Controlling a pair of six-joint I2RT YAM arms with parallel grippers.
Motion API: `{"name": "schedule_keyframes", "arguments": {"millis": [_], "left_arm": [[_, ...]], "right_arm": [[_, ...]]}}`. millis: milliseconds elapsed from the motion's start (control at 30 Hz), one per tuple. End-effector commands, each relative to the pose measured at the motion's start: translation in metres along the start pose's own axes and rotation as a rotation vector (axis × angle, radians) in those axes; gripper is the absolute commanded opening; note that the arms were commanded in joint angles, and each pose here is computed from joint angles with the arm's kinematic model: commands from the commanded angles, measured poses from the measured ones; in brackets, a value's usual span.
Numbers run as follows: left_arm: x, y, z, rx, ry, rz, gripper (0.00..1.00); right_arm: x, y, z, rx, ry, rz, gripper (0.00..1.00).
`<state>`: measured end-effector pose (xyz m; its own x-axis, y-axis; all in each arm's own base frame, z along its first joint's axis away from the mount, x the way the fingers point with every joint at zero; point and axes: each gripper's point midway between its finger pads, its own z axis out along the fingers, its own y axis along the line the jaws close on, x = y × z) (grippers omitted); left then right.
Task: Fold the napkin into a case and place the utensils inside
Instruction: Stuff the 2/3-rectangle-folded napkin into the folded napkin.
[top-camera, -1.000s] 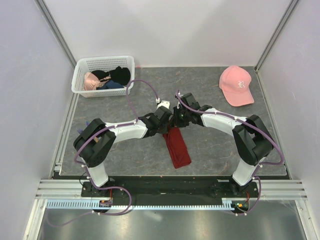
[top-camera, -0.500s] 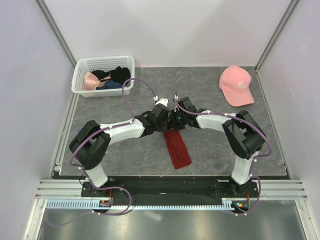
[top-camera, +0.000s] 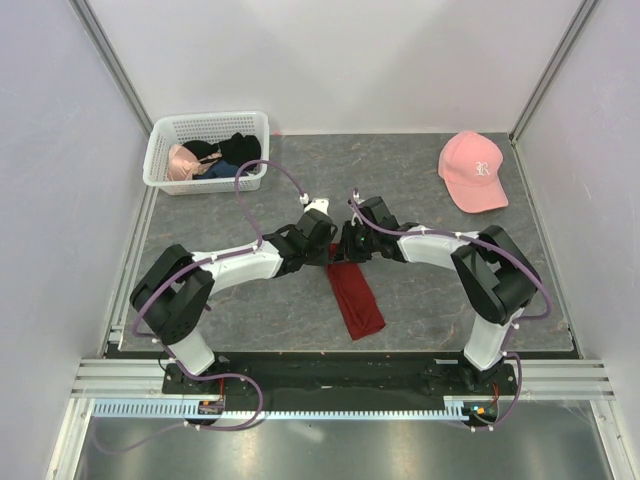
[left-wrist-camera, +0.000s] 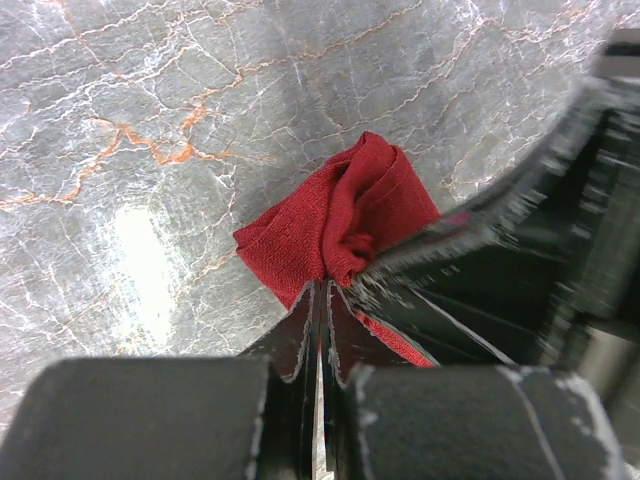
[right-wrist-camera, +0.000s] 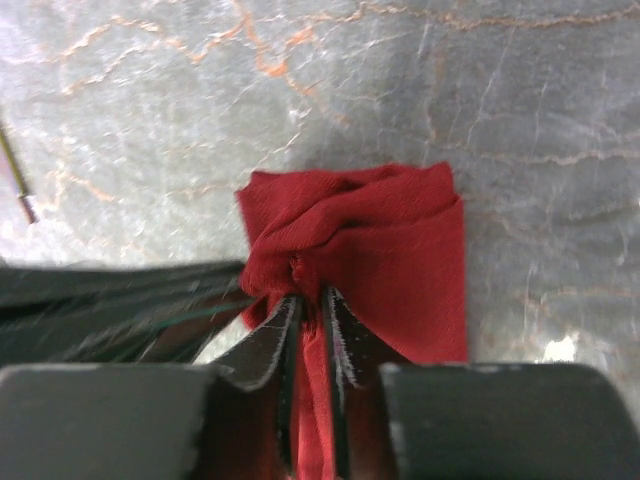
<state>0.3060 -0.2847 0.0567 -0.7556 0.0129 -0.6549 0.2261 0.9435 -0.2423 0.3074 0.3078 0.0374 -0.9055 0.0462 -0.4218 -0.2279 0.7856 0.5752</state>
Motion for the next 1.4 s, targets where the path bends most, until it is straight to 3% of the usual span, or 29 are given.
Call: {"name": "schedule_keyframes", "arguments": {"millis": [0,233,500,667,767,800,867,1100,1233,1267,1367], "left_arm": [[-0.018,-0.011,-0.007,0.049,-0.062,-0.059,0.02],[-0.020,-0.014,-0.009,0.059,-0.064,-0.064,0.02],[-0.019,-0.014,-0.010,0.066,-0.061,-0.071,0.02],[-0.020,-0.016,-0.009,0.075,-0.061,-0.074,0.02],[-0.021,-0.018,-0.009,0.080,-0.064,-0.084,0.02],[-0.021,-0.017,-0.008,0.078,-0.066,-0.087,0.02],[-0.027,-0.019,-0.011,0.091,-0.089,-0.101,0.02],[-0.029,-0.024,-0.010,0.144,-0.086,-0.178,0.02],[-0.017,-0.007,-0.007,0.112,-0.060,-0.204,0.02],[-0.017,-0.005,-0.007,0.108,-0.061,-0.204,0.02],[-0.015,0.002,-0.010,0.092,-0.070,-0.196,0.02]], "right_arm": [[-0.011,0.018,-0.027,-0.063,-0.036,-0.034,0.23],[-0.021,0.018,-0.036,-0.071,-0.051,-0.045,0.38],[-0.030,0.023,-0.022,-0.093,-0.037,-0.063,0.40],[-0.022,0.021,-0.013,-0.103,-0.019,-0.049,0.34],[-0.016,0.011,-0.009,-0.068,-0.012,-0.028,0.16],[-0.019,0.012,-0.007,-0.079,-0.033,-0.035,0.05],[-0.012,0.010,-0.003,-0.087,-0.015,-0.016,0.00],[0.011,0.013,0.032,-0.084,0.032,-0.007,0.00],[0.009,0.003,0.028,-0.055,0.020,-0.022,0.00],[0.011,0.007,0.025,-0.073,0.040,-0.026,0.02],[0.004,0.009,0.008,-0.075,0.024,-0.035,0.26]]}}
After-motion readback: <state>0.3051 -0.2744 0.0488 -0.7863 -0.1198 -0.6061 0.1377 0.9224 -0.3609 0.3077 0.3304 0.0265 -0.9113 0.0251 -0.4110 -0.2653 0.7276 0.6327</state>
